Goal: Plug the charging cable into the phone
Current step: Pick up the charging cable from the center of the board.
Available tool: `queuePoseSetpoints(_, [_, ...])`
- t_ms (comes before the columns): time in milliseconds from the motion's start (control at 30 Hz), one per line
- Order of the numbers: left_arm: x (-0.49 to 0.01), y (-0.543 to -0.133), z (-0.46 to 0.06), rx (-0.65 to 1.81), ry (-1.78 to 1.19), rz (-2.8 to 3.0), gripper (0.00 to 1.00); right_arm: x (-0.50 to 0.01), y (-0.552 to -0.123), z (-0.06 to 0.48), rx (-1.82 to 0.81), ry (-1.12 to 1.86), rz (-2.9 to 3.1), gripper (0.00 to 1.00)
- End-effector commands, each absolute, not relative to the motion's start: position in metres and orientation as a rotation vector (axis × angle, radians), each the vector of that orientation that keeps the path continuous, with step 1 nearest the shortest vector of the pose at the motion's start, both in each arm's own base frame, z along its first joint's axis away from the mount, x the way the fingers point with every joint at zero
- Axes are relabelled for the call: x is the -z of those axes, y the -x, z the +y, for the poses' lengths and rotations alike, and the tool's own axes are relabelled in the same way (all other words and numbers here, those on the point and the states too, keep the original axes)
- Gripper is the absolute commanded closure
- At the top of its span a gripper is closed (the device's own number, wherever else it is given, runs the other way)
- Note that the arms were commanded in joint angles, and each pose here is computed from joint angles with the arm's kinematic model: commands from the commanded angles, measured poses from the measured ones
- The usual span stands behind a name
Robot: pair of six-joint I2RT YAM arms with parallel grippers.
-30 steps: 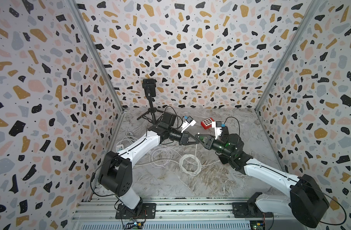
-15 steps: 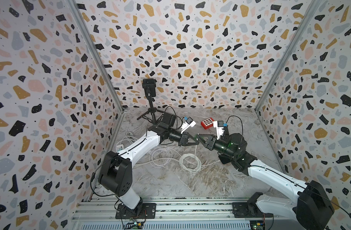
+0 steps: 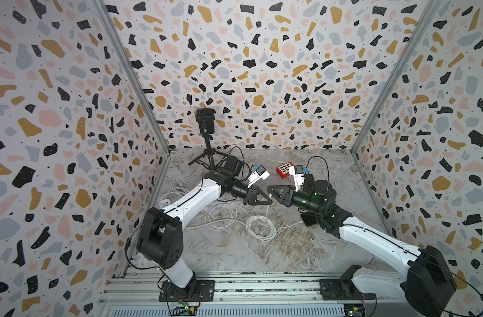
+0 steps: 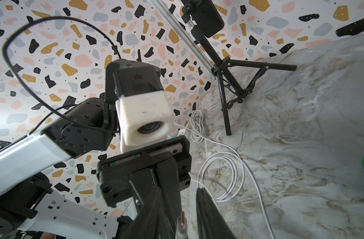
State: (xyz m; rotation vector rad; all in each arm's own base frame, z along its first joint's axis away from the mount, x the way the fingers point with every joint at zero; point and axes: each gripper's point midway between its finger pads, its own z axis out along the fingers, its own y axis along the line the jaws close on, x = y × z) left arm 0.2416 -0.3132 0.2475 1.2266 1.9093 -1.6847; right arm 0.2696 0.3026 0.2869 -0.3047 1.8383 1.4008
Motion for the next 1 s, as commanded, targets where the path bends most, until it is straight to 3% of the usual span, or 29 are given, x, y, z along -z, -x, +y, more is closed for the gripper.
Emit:
queuePoseSetpoints(0, [-0.263, -0.239, -0.316, 1.711, -1.264, 1.829, 1.0, -0.304, -0.268, 0.304, -1.402, 0.342, 1.799, 0.71])
queuePoseSetpoints(133, [-0.263, -0.241, -0.316, 1.708, -1.257, 1.838, 1.0, -0.306, -0.268, 0.303, -1.404, 0.339, 1.796, 0.99])
queuePoseSetpoints(200, [-0.268, -0.245, -0.318, 1.726, -1.221, 1.853, 0.98, -0.306, -0.268, 0.302, -1.399, 0.336, 1.794, 1.0])
queuePoseSetpoints(267, [-0.278, -0.248, -0.32, 1.745, -1.185, 1.857, 0.73, -0.309, -0.268, 0.3, -1.397, 0.323, 1.78, 1.0])
queuePoseSetpoints(367, [-0.285, -0.253, -0.321, 1.731, -1.13, 1.867, 0.65, -0.316, -0.268, 0.295, -1.404, 0.286, 1.733, 1.0])
queuePoseSetpoints(500, [-0.278, -0.267, -0.326, 1.743, -1.024, 1.891, 0.66, -0.318, -0.27, 0.287, -1.413, 0.222, 1.675, 1.0])
queuePoseSetpoints(700, [-0.258, -0.283, -0.333, 1.815, -0.828, 1.891, 0.77, -0.303, -0.275, 0.274, -1.363, 0.143, 1.663, 1.0])
queuePoseSetpoints(967, [-0.25, -0.269, -0.346, 1.857, -0.876, 1.888, 0.8, -0.287, -0.278, 0.26, -1.29, 0.085, 1.666, 1.0])
